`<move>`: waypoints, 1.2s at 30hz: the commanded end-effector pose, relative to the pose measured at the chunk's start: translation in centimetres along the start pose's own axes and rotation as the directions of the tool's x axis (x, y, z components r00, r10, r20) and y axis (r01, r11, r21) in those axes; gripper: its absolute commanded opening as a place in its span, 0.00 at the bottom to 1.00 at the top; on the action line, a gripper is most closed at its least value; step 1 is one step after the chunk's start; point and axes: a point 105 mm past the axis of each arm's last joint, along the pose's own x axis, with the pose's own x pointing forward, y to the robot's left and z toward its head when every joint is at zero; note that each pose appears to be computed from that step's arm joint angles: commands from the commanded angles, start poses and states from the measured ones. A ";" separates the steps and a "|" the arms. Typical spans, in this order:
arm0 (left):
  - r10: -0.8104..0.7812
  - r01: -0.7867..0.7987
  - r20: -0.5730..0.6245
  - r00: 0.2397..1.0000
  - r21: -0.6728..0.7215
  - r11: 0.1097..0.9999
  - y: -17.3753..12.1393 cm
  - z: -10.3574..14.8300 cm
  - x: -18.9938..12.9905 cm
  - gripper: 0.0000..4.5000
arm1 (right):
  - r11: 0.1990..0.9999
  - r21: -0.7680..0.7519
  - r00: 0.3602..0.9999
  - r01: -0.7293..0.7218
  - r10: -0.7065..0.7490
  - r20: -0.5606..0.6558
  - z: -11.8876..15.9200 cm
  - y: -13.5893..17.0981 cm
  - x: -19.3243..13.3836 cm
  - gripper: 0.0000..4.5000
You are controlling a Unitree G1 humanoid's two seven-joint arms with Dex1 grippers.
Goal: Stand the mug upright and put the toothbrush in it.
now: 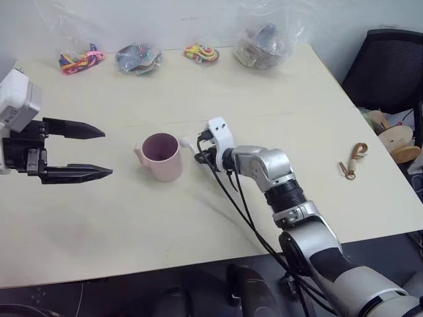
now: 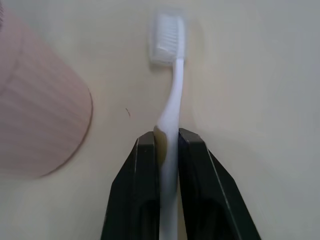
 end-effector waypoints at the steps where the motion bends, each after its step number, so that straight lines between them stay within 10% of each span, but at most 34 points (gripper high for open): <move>1: 0.021 -0.021 0.011 1.000 0.025 0.999 0.2 0.5 -0.4 1.00 | 0.999 -0.003 0.999 0.043 -0.043 0.013 0.3 -0.8 -0.3 0.03; 7: 0.065 -0.064 0.039 0.997 -0.013 0.998 0.4 0.3 -1.1 1.00 | 0.984 -0.014 0.941 0.176 -0.165 0.294 7.3 -2.8 -2.0 0.03; 14: 0.126 -0.122 0.071 0.989 -0.056 0.991 0.3 -0.1 -2.0 1.00 | 0.974 0.001 0.776 -0.226 0.179 0.604 14.8 6.4 -4.0 0.03; 33: 0.159 -0.154 0.089 0.983 -0.059 0.986 -0.3 -0.1 -1.7 1.00 | 0.894 -0.089 0.706 -0.439 0.405 0.582 12.1 15.9 0.1 0.03; 36: 0.160 -0.155 0.090 0.983 -0.058 0.986 -0.3 -0.1 -1.6 1.00 | 0.894 -0.081 0.706 -0.440 0.400 0.585 12.0 15.8 0.4 0.25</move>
